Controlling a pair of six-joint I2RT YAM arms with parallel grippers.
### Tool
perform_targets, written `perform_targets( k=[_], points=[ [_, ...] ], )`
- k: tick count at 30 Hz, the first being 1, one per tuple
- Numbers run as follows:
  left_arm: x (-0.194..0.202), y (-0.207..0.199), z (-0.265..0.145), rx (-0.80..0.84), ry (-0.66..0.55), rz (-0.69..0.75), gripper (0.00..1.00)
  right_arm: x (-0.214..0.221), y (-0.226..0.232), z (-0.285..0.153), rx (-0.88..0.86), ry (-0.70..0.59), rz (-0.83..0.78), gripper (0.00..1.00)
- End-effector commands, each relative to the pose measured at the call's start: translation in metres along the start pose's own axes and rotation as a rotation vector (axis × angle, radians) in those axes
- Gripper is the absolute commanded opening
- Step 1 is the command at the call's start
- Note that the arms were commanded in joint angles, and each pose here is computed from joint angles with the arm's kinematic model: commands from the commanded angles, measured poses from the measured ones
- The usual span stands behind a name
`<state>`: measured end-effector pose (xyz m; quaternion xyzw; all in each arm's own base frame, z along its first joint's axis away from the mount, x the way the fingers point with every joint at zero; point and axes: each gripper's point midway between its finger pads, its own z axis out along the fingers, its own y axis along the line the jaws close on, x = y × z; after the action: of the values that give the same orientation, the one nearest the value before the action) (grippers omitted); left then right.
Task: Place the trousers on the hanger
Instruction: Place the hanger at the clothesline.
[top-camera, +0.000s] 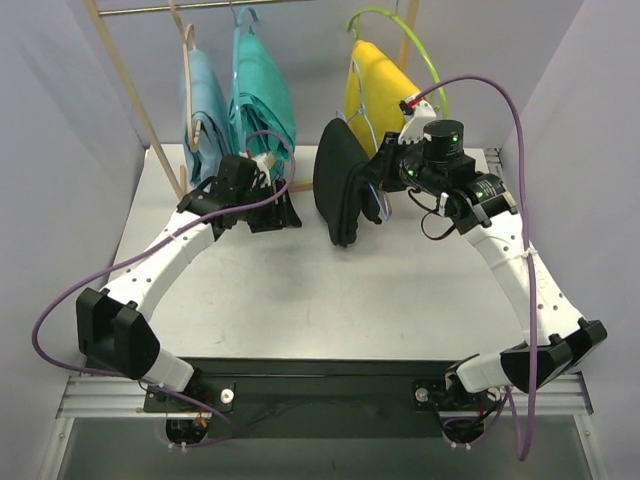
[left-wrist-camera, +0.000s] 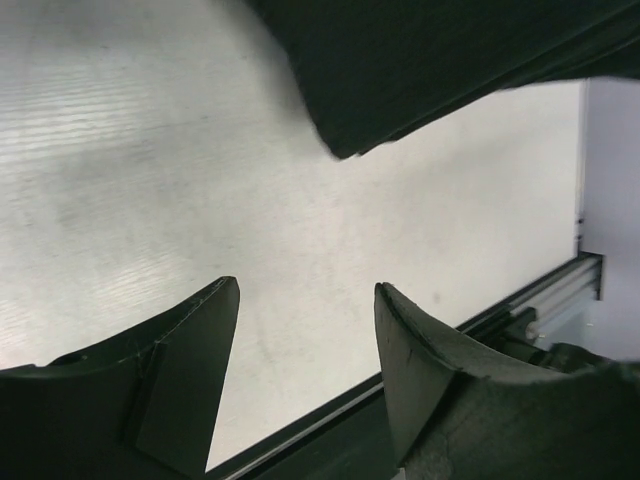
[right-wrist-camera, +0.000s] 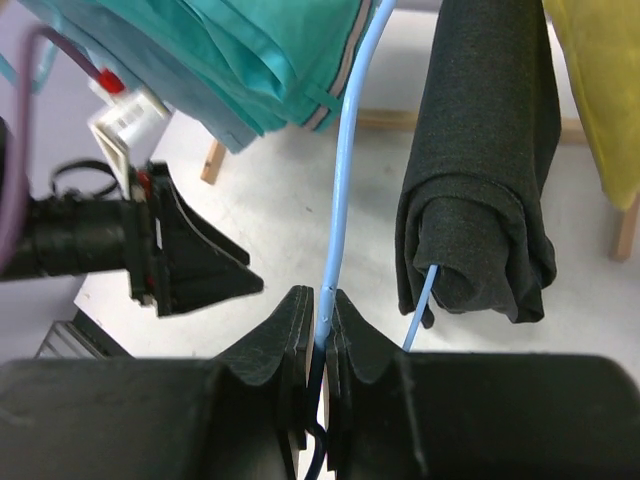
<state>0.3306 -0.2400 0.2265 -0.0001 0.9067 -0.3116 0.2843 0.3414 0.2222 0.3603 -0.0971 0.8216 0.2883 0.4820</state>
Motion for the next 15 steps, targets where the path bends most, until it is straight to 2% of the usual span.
perform_targets(
  k=[1, 5, 15],
  points=[
    [0.002, 0.034, -0.011, -0.143, -0.04, 0.106, 0.67, -0.113, 0.047, -0.028, -0.162, -0.363, -0.108, 0.0],
    [0.011, 0.056, -0.016, -0.22, -0.072, 0.118, 0.69, -0.152, 0.06, -0.036, -0.206, -0.439, -0.135, 0.0],
    [0.022, 0.073, -0.021, -0.275, -0.09, 0.092, 0.7, -0.204, 0.069, -0.019, -0.266, -0.528, -0.16, 0.0]
  ],
)
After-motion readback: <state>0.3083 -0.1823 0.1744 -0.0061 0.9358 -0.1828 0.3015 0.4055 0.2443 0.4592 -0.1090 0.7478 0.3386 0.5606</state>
